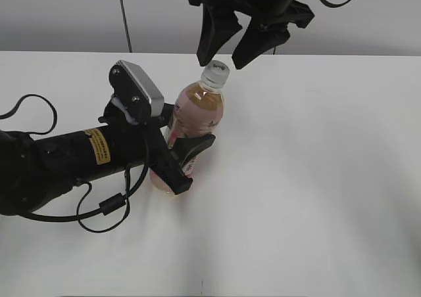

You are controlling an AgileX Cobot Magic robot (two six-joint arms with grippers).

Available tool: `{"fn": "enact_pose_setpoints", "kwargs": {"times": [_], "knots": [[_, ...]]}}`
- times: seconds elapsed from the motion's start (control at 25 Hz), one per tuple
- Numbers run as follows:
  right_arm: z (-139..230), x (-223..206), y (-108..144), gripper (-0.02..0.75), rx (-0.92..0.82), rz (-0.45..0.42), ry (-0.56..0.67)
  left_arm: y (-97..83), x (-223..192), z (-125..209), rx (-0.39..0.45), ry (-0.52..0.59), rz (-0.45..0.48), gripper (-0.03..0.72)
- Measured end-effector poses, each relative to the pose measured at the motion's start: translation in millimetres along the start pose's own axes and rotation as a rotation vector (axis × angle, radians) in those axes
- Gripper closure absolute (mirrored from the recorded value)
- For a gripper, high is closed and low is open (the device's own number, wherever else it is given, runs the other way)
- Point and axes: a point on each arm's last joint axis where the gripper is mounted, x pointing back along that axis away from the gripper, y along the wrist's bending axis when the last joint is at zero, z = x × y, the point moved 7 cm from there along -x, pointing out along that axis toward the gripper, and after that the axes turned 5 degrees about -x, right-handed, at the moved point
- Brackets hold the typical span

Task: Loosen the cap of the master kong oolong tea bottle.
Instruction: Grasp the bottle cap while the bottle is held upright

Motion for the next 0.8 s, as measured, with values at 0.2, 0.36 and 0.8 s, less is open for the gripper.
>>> {"fn": "enact_pose_setpoints", "kwargs": {"times": [0.2,0.36,0.8], "knots": [[0.6,0.1,5.1,0.313,-0.012,-0.032,0.004,0.0,0.0,0.0,0.0,0.0,0.0,0.291],[0.9,-1.4,7.0,0.335,-0.019,-0.046,0.009,0.1,0.0,0.0,0.001,0.0,-0.001,0.291],[0.5,-4.1,1.9,0.342,-0.012,-0.019,0.012,-0.1,-0.3,2.0,0.002,0.008,0.0,0.291]]}}
